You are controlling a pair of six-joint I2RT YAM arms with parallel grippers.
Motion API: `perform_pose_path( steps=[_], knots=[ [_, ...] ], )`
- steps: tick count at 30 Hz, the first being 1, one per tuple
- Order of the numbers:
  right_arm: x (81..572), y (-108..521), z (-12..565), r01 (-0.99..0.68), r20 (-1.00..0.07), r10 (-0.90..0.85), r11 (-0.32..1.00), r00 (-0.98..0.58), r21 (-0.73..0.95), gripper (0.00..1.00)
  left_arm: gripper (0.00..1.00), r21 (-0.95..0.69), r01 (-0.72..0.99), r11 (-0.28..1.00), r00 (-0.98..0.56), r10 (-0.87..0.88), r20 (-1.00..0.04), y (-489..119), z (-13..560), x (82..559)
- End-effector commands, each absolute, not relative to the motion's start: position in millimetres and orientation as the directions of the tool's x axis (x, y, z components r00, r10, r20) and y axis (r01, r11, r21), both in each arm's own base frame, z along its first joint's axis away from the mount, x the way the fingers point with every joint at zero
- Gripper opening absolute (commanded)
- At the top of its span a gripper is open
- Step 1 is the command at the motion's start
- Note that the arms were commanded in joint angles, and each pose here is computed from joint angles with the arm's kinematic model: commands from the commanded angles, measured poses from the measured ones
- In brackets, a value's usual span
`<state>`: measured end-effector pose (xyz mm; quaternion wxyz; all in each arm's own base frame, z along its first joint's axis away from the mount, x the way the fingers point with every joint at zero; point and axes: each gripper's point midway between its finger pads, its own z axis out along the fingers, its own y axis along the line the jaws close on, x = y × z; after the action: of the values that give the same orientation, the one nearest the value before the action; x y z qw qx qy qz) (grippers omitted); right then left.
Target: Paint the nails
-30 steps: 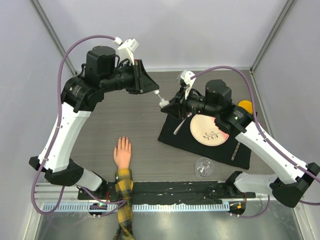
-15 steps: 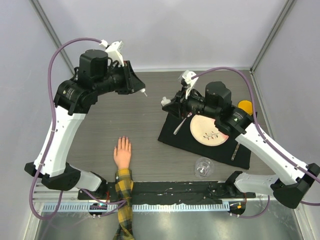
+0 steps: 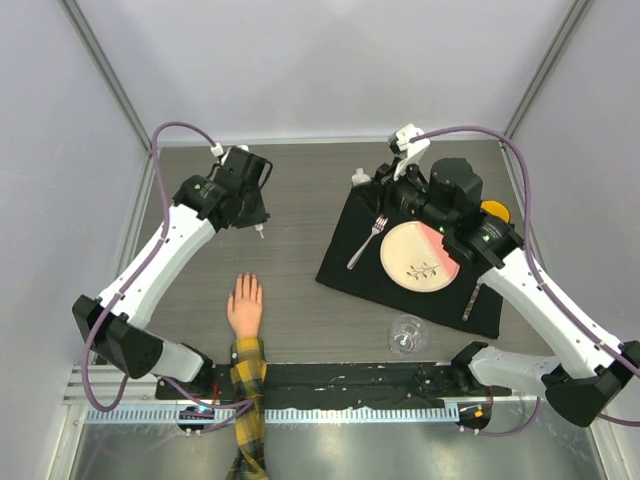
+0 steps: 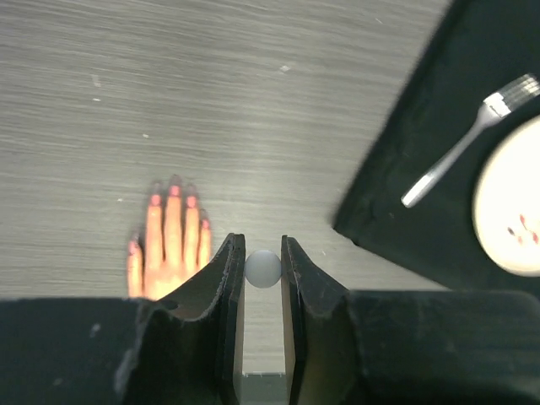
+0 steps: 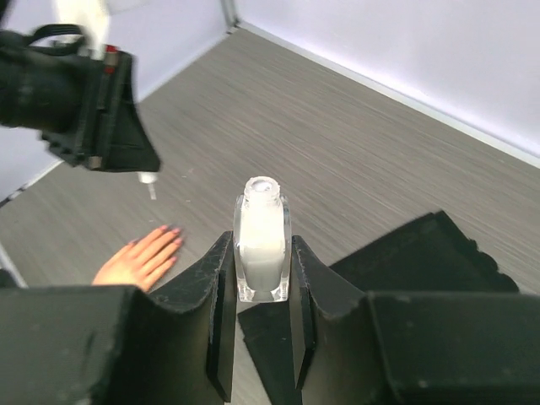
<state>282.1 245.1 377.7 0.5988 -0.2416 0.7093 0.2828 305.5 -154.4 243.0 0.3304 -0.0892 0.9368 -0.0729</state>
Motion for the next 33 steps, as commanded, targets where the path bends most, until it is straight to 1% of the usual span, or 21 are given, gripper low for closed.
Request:
perform_pose_path(
  steps=[1,3,6,10,12,14,19,24,33],
  knots=[
    [311.4,231.8,396.5,-0.641,-0.99,0.029,0.759,-0.137,0.111,0.0,0.0,-0.172,-0.29,0.941,-0.664,-0.327,-0.672,-135.7,245.4,332.3],
    [325.1,223.3,395.0,-0.62,-0.988,0.04,0.775,-0.152,0.127,0.0,0.0,-0.131,-0.348,0.928,-0.665,-0.343,-0.663,-130.2,233.0,335.7],
    [329.9,221.9,391.7,-0.613,-0.987,0.034,0.78,-0.156,0.124,0.0,0.0,-0.112,-0.406,0.907,-0.664,-0.377,-0.646,-127.6,216.4,337.5],
    [337.0,216.0,387.4,-0.596,-0.987,0.025,0.795,-0.159,0.116,0.0,0.0,-0.078,-0.408,0.91,-0.696,-0.365,-0.618,-125.7,183.6,331.0],
    [340.6,212.6,387.8,-0.587,-0.988,0.023,0.802,-0.156,0.111,0.0,0.0,-0.088,-0.407,0.909,-0.693,-0.37,-0.619,-126.4,174.4,332.4],
    [344.5,209.4,386.9,-0.578,-0.988,0.017,0.81,-0.154,0.104,0.0,0.0,-0.048,-0.43,0.902,-0.706,-0.369,-0.604,-120.2,159.6,326.2],
    [347.9,208.2,382.3,-0.572,-0.985,0.02,0.812,-0.17,0.115,0.0,0.0,-0.038,-0.503,0.863,-0.686,-0.426,-0.589,-111.1,150.8,314.9],
    [351.0,210.0,377.4,-0.574,-0.983,0.019,0.81,-0.184,0.123,0.0,0.0,-0.006,-0.512,0.859,-0.695,-0.419,-0.585,-103.9,136.1,306.5],
    [351.5,209.8,367.1,-0.572,-0.978,0.012,0.81,-0.207,0.13,0.0,0.0,0.018,-0.522,0.853,-0.69,-0.409,-0.598,-100.9,115.2,310.6]
  ],
)
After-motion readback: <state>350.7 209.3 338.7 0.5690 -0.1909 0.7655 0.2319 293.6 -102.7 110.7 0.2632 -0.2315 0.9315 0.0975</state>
